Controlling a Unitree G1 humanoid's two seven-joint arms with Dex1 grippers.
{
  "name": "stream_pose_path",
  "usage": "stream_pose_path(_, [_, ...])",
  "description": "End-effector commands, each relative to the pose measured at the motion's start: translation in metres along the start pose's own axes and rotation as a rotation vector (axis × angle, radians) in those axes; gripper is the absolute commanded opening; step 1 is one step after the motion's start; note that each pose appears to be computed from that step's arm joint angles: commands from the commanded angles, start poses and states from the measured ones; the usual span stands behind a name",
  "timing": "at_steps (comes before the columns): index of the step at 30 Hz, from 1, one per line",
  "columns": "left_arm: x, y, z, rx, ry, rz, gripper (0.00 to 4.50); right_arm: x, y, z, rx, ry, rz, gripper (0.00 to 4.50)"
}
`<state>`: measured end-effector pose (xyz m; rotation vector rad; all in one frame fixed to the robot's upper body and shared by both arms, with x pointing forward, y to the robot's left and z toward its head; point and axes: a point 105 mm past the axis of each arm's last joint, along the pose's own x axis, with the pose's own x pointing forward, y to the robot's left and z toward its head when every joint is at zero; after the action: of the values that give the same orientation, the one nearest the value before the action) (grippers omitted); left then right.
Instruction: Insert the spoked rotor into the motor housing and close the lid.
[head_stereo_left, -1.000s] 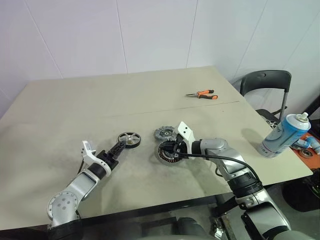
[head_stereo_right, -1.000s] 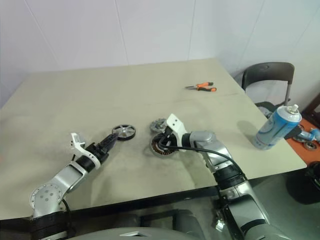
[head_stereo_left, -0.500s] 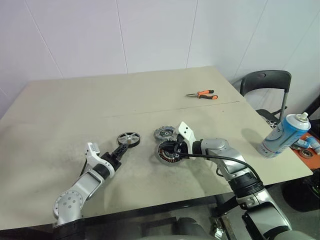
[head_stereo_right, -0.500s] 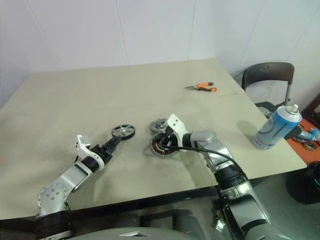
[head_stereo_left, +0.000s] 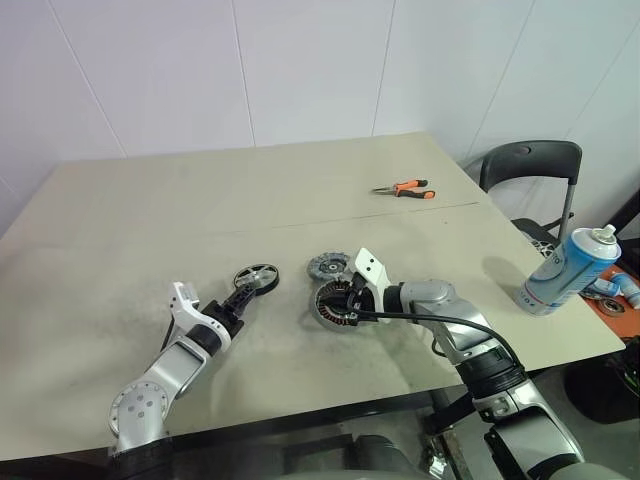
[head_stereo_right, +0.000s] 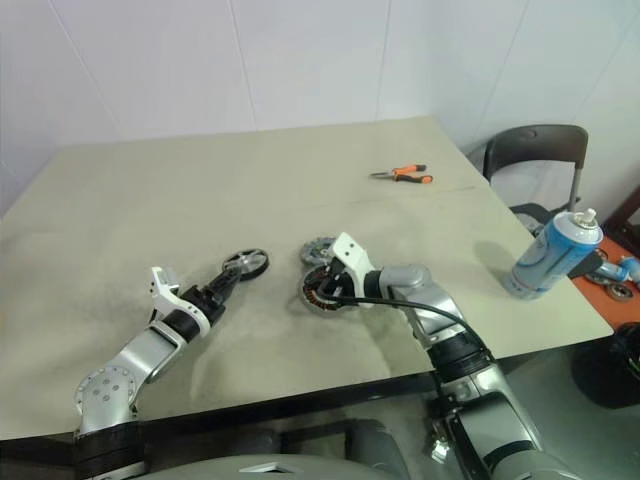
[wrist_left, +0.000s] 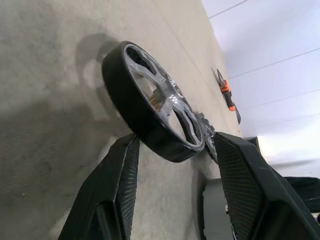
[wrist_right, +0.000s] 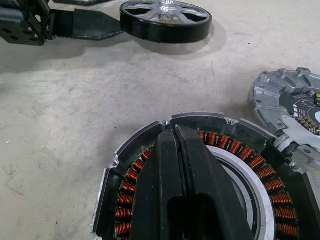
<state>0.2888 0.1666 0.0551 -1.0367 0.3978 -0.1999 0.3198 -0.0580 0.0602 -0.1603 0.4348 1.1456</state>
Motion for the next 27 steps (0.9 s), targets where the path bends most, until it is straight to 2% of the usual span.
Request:
stream_pose_path(1, [-0.003,-0.008,0.009,0.014,-0.028,-0.024,2.48,-0.003,0.001,0.013,-0.044,-0.032,0.001,0.0])
stream_pose_path(20, [-0.004,-0.004,0.006,-0.021,-0.018,0.025,2.48,-0.004,0.002,0.011,-0.041,-0.027,0.001,0.0])
stream_pose_path(27, [0.034,-0.005,0.004,-0.023,-0.002,0.029,2.48,-0.004,0.002,0.01,-0.043,-0.025,-0.002,0.0])
